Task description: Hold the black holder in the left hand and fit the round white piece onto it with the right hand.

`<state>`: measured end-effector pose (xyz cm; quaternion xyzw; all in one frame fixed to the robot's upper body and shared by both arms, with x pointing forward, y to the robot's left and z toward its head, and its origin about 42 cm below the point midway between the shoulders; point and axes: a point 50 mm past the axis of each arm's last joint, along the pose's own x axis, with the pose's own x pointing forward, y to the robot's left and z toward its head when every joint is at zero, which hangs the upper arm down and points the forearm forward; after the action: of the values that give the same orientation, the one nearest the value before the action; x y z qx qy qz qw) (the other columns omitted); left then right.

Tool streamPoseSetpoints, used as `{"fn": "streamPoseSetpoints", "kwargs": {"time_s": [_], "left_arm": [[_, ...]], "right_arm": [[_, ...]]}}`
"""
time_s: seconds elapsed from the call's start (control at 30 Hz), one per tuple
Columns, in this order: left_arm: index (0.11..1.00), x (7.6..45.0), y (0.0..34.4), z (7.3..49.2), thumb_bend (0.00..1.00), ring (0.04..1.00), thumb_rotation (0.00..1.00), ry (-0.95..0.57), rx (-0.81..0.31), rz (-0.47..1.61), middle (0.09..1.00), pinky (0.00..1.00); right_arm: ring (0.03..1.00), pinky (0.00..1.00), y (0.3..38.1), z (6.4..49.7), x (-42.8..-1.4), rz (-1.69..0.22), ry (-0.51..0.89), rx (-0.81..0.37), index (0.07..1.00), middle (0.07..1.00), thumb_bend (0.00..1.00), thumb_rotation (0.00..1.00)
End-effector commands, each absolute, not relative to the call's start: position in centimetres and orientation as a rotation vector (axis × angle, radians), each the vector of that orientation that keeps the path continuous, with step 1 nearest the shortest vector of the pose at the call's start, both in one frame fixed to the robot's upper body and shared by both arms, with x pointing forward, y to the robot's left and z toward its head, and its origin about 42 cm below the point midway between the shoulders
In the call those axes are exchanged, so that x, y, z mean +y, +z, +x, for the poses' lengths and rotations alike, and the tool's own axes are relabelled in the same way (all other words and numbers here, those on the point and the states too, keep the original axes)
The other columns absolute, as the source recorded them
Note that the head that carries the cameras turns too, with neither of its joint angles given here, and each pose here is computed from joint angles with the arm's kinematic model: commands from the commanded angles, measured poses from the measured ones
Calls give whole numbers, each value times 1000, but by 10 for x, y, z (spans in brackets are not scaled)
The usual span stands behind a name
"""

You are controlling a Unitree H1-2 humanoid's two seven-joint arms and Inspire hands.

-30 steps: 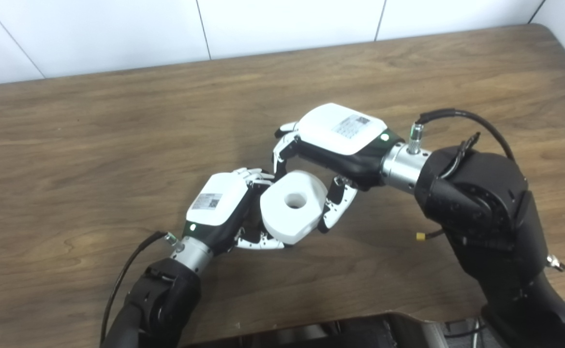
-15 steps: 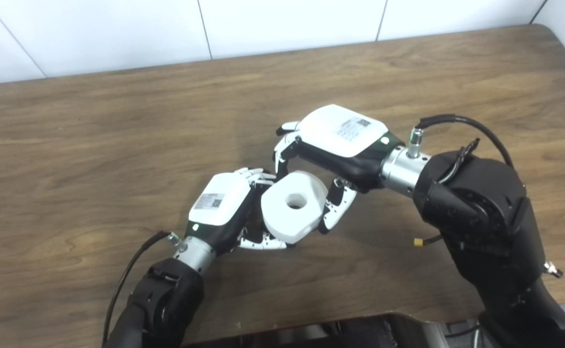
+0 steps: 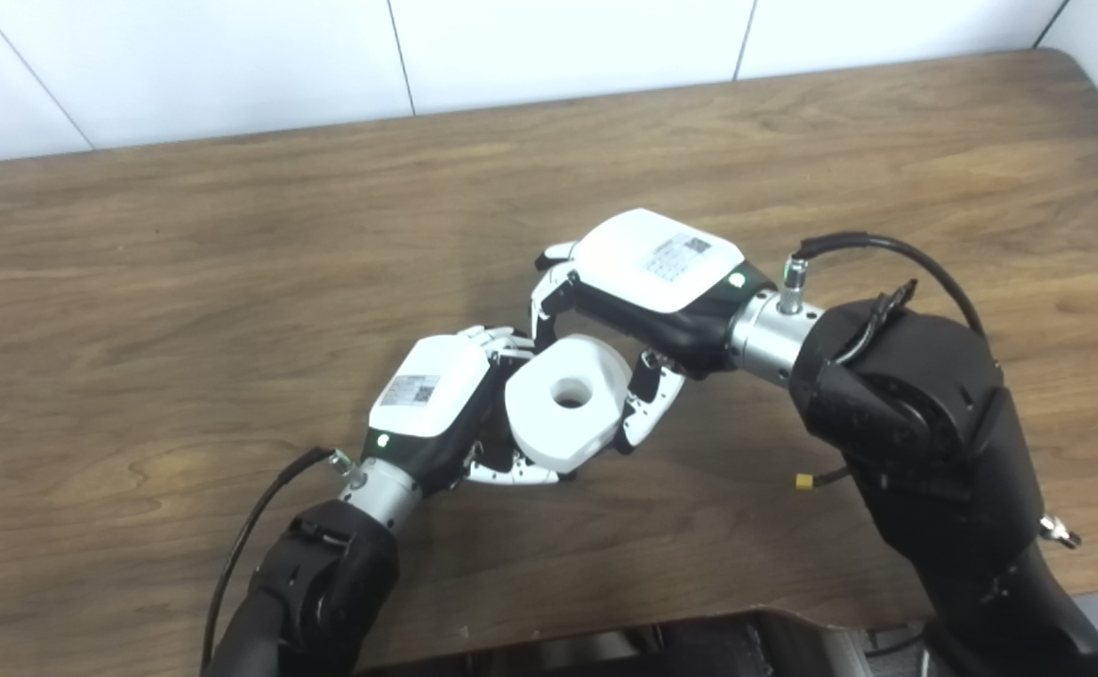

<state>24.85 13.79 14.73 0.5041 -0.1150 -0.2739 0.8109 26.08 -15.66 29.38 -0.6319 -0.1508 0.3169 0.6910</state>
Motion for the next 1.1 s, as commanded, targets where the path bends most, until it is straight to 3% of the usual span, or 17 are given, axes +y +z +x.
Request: {"fn": "streamPoseSetpoints", "kwargs": {"time_s": [0.0, 0.6, 0.87, 0.9, 0.93, 0.97, 1.07], "left_arm": [[487, 139, 129, 240, 522, 856, 56, -664, -127, 1089, 780, 879], [487, 140, 130, 240, 522, 853, 55, -662, -131, 1080, 776, 874], [487, 140, 130, 241, 522, 853, 56, -665, -126, 1088, 777, 875], [487, 140, 130, 241, 522, 852, 56, -665, -128, 1089, 777, 875], [487, 140, 130, 241, 522, 851, 56, -665, -130, 1089, 776, 872], [487, 140, 130, 241, 522, 850, 56, -665, -131, 1088, 776, 871], [487, 140, 130, 241, 522, 852, 56, -665, -127, 1085, 776, 871]], "right_arm": [[894, 749, 301, 263, -155, -1423, 658, -397, 483, 759, 524, 130], [879, 731, 294, 272, -162, -1436, 649, -352, 485, 745, 525, 133], [896, 753, 298, 269, -162, -1450, 650, -345, 493, 789, 525, 147], [894, 761, 299, 269, -162, -1455, 647, -348, 570, 793, 778, 159], [892, 762, 299, 268, -162, -1459, 645, -349, 598, 793, 869, 165], [890, 763, 299, 268, -162, -1461, 644, -350, 616, 793, 926, 168], [899, 773, 299, 268, -163, -1468, 646, -349, 648, 798, 967, 201]]}}
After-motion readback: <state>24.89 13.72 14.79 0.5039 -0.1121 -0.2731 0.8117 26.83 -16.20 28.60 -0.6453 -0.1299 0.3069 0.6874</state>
